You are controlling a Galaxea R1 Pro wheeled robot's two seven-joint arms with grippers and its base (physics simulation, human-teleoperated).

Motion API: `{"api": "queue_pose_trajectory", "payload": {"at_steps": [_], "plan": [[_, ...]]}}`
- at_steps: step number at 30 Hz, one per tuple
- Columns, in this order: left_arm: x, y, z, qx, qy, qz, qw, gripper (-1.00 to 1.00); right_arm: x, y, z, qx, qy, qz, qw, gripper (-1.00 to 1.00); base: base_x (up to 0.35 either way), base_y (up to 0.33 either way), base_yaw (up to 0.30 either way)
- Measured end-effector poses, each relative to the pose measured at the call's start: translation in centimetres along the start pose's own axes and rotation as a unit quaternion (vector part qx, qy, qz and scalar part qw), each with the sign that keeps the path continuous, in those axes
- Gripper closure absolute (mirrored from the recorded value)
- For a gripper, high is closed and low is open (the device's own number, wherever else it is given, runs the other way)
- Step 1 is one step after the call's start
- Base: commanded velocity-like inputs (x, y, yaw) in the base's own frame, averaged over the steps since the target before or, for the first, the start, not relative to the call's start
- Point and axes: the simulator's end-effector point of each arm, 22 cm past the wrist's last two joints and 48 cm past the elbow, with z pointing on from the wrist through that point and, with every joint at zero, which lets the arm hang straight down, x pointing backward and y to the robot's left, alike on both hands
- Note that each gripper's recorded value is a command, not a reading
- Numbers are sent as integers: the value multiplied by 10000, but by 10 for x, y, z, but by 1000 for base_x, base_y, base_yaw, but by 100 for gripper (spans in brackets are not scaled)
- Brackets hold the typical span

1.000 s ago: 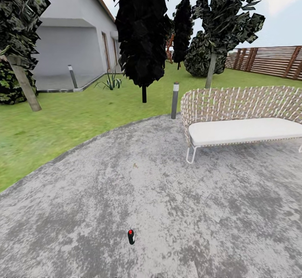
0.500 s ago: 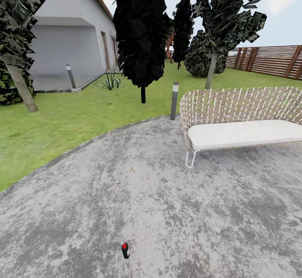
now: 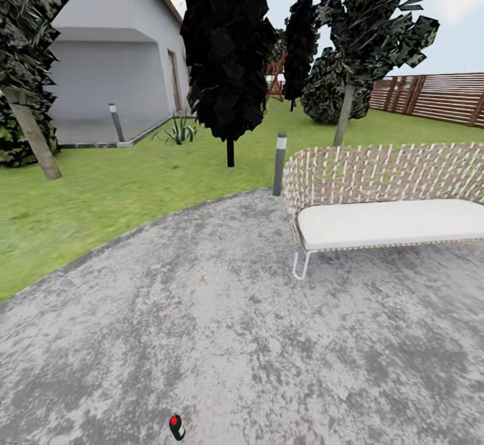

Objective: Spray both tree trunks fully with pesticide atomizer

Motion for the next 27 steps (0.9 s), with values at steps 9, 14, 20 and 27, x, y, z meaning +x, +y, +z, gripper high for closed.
{"api": "queue_pose_trajectory", "payload": {"at_steps": [9,14,20,27], "plan": [[0,0,0,-2,1,-3,10000,-100,0,0,0,4,-1,0,10000,-100,159,-295,268],[0,1,0,-8,1,-3,10000,-100,0,0,0,4,-1,2,10000,-100,156,-265,119],[0,1,0,-11,1,-8,10000,-100,0,0,0,5,1,3,10000,-100,153,-232,15],[0,0,0,-6,2,-8,10000,-100,0,0,0,4,-1,1,10000,-100,135,-252,90]]}}
